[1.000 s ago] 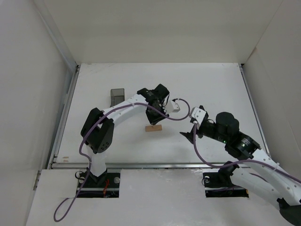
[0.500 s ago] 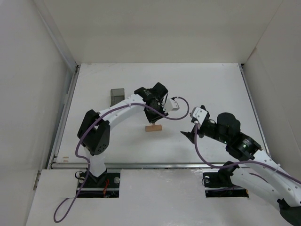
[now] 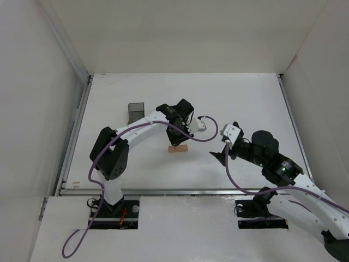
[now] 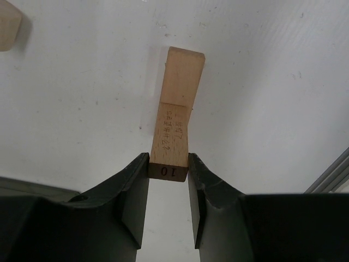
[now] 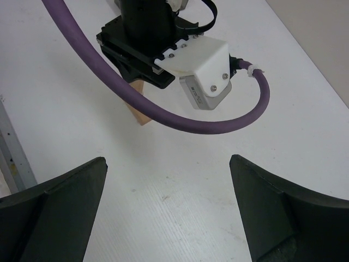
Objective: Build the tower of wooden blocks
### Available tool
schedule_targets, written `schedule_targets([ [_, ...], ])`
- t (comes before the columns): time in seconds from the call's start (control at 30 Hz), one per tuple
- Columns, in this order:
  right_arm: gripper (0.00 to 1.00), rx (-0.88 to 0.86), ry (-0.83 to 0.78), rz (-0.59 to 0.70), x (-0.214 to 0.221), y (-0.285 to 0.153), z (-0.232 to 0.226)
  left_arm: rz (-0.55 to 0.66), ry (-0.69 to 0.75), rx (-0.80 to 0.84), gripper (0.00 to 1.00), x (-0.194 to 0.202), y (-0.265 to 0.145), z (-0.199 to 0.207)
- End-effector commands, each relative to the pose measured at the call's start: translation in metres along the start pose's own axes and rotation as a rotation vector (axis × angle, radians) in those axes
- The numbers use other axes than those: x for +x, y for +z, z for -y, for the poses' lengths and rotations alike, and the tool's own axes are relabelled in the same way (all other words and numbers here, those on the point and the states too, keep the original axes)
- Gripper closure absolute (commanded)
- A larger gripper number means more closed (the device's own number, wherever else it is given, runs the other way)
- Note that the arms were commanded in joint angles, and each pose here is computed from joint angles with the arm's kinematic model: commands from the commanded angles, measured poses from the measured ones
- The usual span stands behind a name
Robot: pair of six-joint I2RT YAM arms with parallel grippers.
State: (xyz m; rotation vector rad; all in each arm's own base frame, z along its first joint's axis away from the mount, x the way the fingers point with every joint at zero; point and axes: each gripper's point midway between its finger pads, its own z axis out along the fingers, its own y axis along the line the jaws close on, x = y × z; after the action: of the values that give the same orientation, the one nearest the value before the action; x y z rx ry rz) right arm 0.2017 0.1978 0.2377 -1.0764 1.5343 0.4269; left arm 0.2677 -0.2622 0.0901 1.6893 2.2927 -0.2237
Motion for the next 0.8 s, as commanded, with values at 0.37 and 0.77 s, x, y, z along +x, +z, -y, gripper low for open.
schedule_targets([
  [0.37,0.00,0.031,-0.012,0.027,-0.008,-0.002,0.006,0.063,0.054,-0.002,1.00,-0.011,-0.016,0.005],
  [0.77,0.00,0.048,-0.012,0.020,-0.005,-0.003,0.008,0.052,0.078,0.023,1.00,-0.008,-0.011,0.015],
])
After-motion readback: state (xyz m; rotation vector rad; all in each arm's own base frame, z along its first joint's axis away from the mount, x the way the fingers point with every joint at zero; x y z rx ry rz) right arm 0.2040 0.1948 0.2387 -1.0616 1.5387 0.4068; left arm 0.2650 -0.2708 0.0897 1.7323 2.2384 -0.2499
